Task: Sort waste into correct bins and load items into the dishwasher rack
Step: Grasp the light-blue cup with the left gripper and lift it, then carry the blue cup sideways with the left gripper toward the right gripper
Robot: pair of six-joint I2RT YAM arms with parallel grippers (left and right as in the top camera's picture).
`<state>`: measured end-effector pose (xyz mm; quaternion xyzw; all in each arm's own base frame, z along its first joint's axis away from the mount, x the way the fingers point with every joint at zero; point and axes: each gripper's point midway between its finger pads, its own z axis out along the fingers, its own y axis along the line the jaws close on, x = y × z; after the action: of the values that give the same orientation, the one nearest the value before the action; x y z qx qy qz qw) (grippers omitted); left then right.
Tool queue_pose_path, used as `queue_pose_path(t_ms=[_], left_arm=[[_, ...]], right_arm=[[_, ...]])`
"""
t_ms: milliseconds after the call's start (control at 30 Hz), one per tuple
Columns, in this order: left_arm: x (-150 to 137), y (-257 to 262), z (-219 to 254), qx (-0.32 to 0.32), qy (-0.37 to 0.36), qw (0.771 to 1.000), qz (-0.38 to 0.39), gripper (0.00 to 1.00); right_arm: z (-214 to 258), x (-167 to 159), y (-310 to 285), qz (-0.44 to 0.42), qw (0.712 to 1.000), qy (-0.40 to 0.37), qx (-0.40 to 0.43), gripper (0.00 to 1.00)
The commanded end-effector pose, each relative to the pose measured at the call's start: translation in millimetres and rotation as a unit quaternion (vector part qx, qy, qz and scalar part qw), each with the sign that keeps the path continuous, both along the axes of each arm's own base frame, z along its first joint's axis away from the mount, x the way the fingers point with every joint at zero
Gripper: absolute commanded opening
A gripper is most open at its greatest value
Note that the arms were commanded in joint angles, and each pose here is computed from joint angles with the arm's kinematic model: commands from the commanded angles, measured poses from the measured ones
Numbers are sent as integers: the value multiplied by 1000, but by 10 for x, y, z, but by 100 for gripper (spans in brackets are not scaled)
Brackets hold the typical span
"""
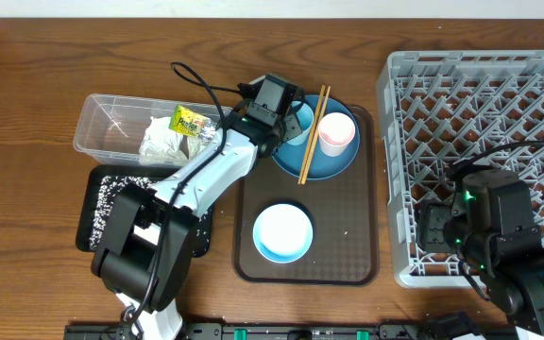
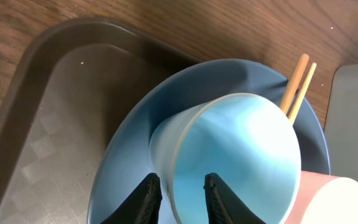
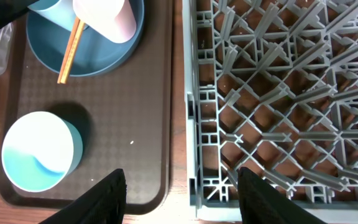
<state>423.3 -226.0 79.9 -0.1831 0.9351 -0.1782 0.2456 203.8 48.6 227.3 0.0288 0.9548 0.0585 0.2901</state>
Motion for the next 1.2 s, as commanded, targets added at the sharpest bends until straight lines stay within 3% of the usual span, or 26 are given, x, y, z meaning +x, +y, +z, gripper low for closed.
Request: queue_pose_path(t_ms=[0,433,533,633,767,1033,1133,1167], left_arm=[[-40,39,-108,16,8,1000,3,26],[-128,75,-201,27,24,999,2,22],[-129,75,-203,27,24,999,2,19],[-128,74,-202,27,24,999,2,6],[-63,146,-151,25,16,1000,11,6],[73,428,654,-62,-39,997,15,6],[0,505,1037,-102,-60,993,6,6],[-50,518,1149,-114,-63,991,1,6]], right_arm=[[62,16,-56,-4,1000,-10,-9,57],[57,10,-57,-4,1000,-9,-9,58],[58,12,-57,-4,1000,-9,-9,57],[59,12,-58,-4,1000,-9,-9,57],[80,41,-50,1,1000,-17,-11,59],[188,167,35,22,998,-51,-1,62],[214,172,141,44,997,-55,21,62],[216,172,149,45,997,-55,23,58]])
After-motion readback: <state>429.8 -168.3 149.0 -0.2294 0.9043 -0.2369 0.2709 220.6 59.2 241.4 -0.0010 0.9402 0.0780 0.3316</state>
